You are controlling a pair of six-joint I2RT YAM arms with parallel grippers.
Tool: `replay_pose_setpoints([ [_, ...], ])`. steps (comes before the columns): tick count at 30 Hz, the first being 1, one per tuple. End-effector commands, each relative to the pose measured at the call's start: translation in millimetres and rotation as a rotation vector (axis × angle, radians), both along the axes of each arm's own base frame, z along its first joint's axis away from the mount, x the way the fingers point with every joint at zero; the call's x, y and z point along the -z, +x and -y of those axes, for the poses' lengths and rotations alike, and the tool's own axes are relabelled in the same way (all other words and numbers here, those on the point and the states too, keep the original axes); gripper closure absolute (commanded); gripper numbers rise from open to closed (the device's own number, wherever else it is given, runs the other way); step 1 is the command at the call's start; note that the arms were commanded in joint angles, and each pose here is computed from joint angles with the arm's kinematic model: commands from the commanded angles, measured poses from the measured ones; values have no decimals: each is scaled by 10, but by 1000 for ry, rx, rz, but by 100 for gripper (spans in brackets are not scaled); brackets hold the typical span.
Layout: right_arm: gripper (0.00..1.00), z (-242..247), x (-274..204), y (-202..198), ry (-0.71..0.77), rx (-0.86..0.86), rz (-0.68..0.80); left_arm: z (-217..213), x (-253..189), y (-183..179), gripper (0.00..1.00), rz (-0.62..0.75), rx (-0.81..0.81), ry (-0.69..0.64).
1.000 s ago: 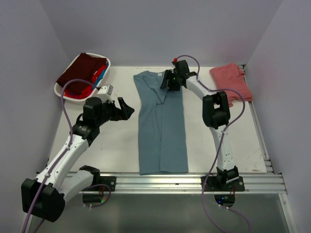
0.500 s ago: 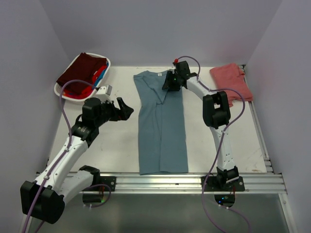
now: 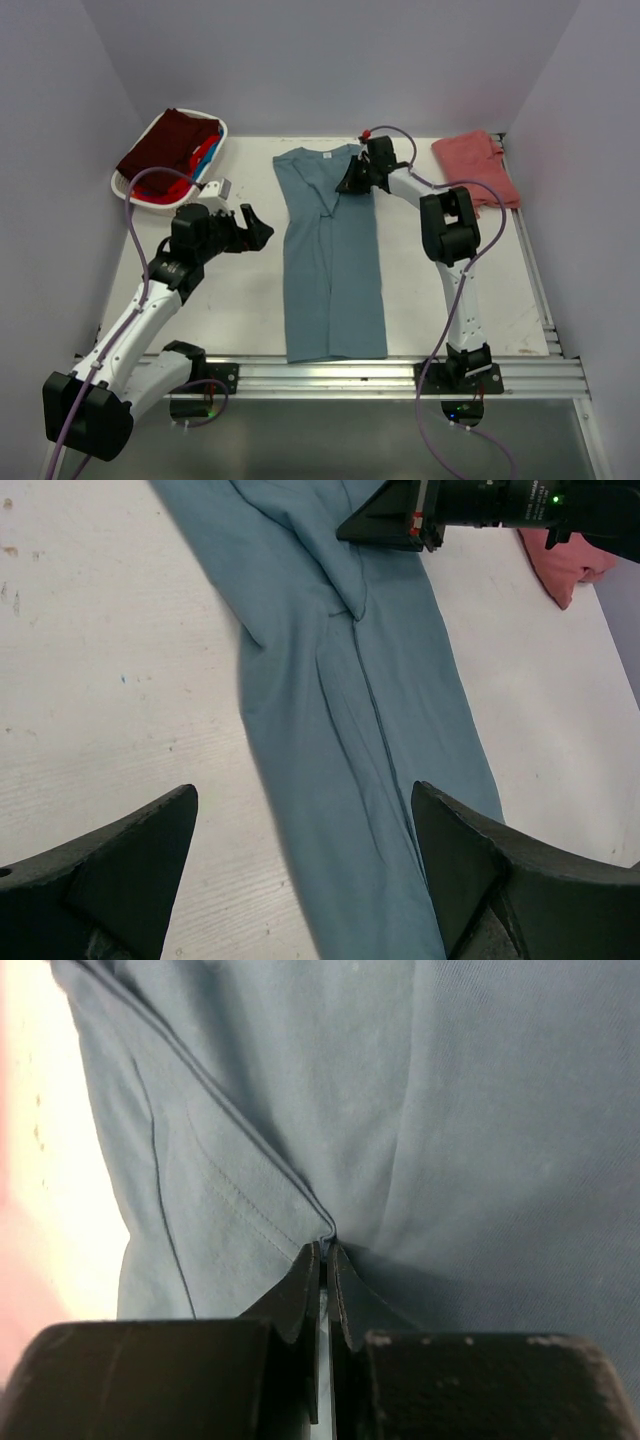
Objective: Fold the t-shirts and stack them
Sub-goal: Fold the tshirt
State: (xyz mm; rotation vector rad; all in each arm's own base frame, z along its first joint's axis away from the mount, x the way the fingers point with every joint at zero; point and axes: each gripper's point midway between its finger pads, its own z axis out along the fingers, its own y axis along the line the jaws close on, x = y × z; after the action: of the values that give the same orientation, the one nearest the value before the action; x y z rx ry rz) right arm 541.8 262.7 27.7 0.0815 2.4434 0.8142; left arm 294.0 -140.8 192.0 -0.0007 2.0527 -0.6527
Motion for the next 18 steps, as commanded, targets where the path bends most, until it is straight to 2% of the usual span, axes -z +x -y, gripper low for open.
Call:
replay_pose_setpoints([
  [1, 100, -208, -589, -99, 148, -71, 113, -28, 18, -22, 9, 5, -10, 5],
  [2, 100, -257, -744, -46, 194, -74, 173, -31, 21, -24, 9, 5, -12, 6],
  [5, 100, -372, -961, -135, 311, -118, 227, -38, 35, -35, 9, 3, -12, 9],
  [8, 100, -443, -1060, -178, 382, -144, 242, -52, 50, -45, 9, 0, -17, 15],
  [12, 100, -484, -1077, -156, 400, -154, 242, -71, 73, -63, 9, -1, -20, 24],
  [15, 100, -624, -1063, -234, 472, -225, 211, -73, 69, -71, 9, 2, -20, 23],
  [17, 100, -815, -1363, -504, 699, -415, 160, -73, 77, -71, 9, 0, -20, 22],
  [18, 100, -900, -1293, -545, 805, -480, 110, -71, 71, -67, 9, 3, -20, 21],
])
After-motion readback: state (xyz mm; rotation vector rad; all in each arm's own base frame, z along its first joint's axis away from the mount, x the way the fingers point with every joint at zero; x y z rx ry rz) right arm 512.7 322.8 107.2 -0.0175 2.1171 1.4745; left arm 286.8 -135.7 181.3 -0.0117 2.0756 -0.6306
